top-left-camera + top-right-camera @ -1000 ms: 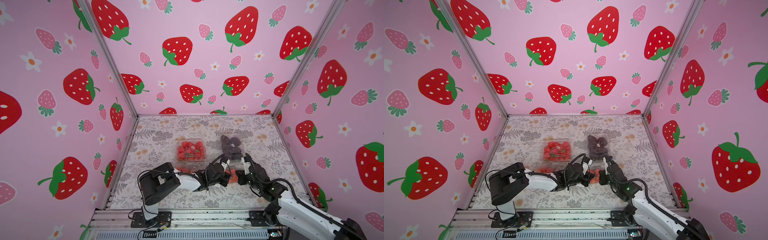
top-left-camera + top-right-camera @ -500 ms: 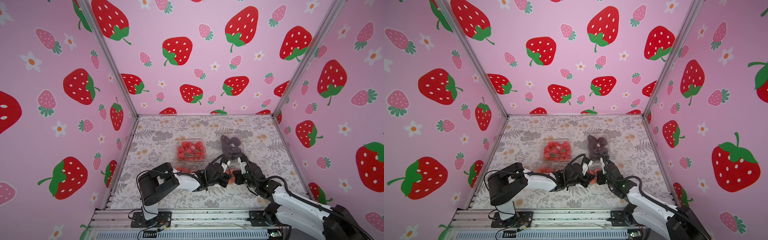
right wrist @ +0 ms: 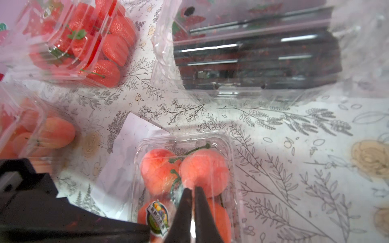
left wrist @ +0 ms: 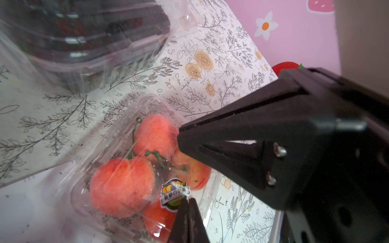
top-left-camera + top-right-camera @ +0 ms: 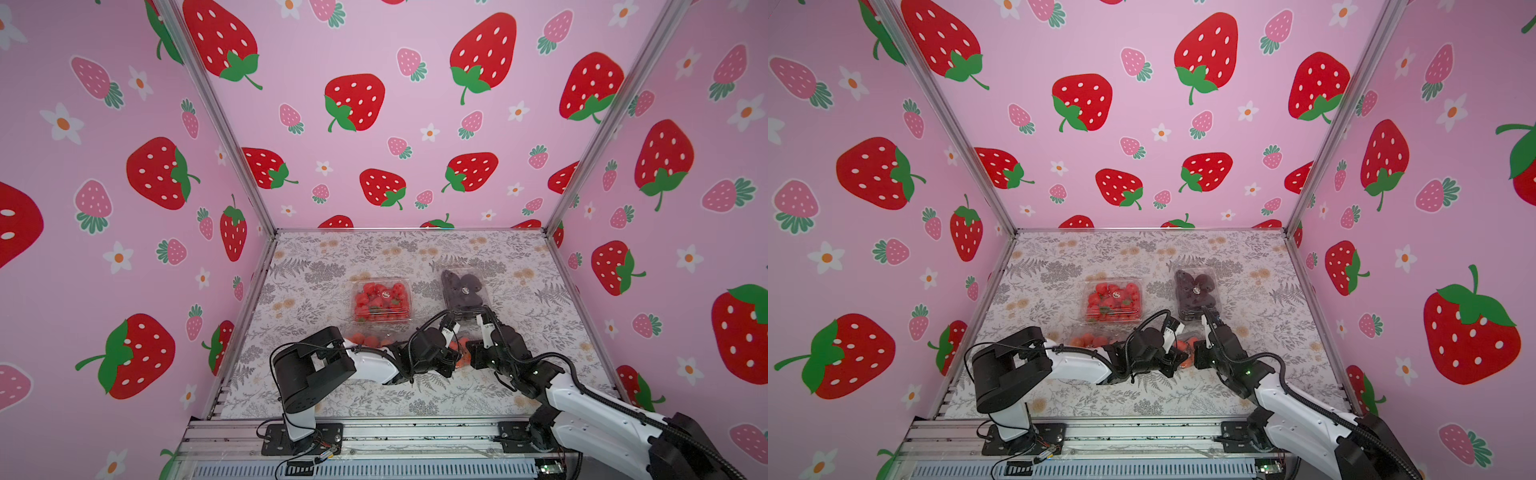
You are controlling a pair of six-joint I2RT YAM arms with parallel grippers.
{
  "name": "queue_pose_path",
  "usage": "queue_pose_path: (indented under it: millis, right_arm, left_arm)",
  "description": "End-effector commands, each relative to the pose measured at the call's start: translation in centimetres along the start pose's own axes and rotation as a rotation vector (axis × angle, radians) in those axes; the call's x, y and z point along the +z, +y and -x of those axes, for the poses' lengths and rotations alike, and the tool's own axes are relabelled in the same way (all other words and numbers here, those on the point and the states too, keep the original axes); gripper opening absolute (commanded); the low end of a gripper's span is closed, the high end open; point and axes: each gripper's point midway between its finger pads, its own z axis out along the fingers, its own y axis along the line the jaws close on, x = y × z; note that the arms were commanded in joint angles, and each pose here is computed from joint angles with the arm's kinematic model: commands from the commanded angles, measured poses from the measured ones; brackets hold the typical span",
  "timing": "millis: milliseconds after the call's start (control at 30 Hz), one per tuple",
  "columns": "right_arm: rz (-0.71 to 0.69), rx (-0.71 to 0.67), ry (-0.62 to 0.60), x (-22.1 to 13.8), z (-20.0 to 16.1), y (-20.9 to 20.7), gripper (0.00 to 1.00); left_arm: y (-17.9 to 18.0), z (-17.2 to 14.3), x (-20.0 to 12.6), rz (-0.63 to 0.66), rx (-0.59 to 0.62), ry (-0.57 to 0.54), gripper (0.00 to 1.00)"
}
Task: Label fruit boxes
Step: Stick the label on the fruit box, then reset both arms
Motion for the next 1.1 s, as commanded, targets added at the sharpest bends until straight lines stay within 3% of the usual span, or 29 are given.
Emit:
queue_pose_path:
  millis: [0,33,133,167,300,333,500,567,667,767,867,933,1067]
  right_arm:
    - [-0.008,-0.039,-0.056,-0.8,1.8,0.3,0.35]
    - [-0.031,-0.043,-0.09,-1.3,3.1,0.3,0.53]
    - [-0.079,-0.079,-0.176,-3.2,7.4,0.9,0.83]
    - [-0.128,-0.065,-0.218,-3.9,8.9,0.4,0.94]
    - [-0.193,-0.086,-0.274,-6.4,14.5,0.6,0.99]
    - [-0.233,-0.096,-0.293,-6.3,15.7,0.1,0.99]
    - [-0.378,-0.056,-0.375,-6.3,20.9,-4.5,0.99]
    - [-0.511,-0.092,-0.406,-7.0,21.8,-7.4,0.98]
    - [-0.691,-0.252,-0.423,-8.6,22.5,-11.0,1.0]
    - [-0.818,-0.321,-0.454,-9.1,21.5,-14.3,0.99]
    - [-0.789,-0.317,-0.465,-7.7,19.4,-15.7,0.98]
    - [-0.752,-0.35,-0.477,-6.1,18.2,-15.9,0.99]
    - [-0.748,-0.355,-0.545,-4.8,17.2,-17.1,0.99]
  left_arm:
    - [-0.5,1.2,-1.3,0.033,0.043,-0.008,0.08]
    - [-0.7,2.4,-2.1,0.051,0.064,-0.036,0.1]
    - [-1.8,5.9,-5.4,0.083,0.118,-0.122,0.18]
    - [-1.9,7.1,-6.7,0.109,0.137,-0.161,0.27]
    - [0.8,13.4,-13.5,0.381,0.156,-0.353,0.94]
    - [2.2,15.1,-15.5,0.474,0.158,-0.383,0.99]
    - [10.5,21.1,-25.3,0.846,0.152,-0.53,0.99]
    - [15.2,21.1,-29.7,0.99,0.101,-0.582,0.99]
    - [19.5,19.1,-33.9,1.088,0.041,-0.65,0.99]
    - [22.2,16.3,-35.1,1.199,0.098,-0.62,0.99]
    - [26.1,12.8,-36.1,1.317,0.052,-0.561,0.99]
    - [27.7,10.7,-36.3,1.331,0.025,-0.55,0.99]
    - [27.8,9.5,-36.5,1.289,0.103,-0.602,0.99]
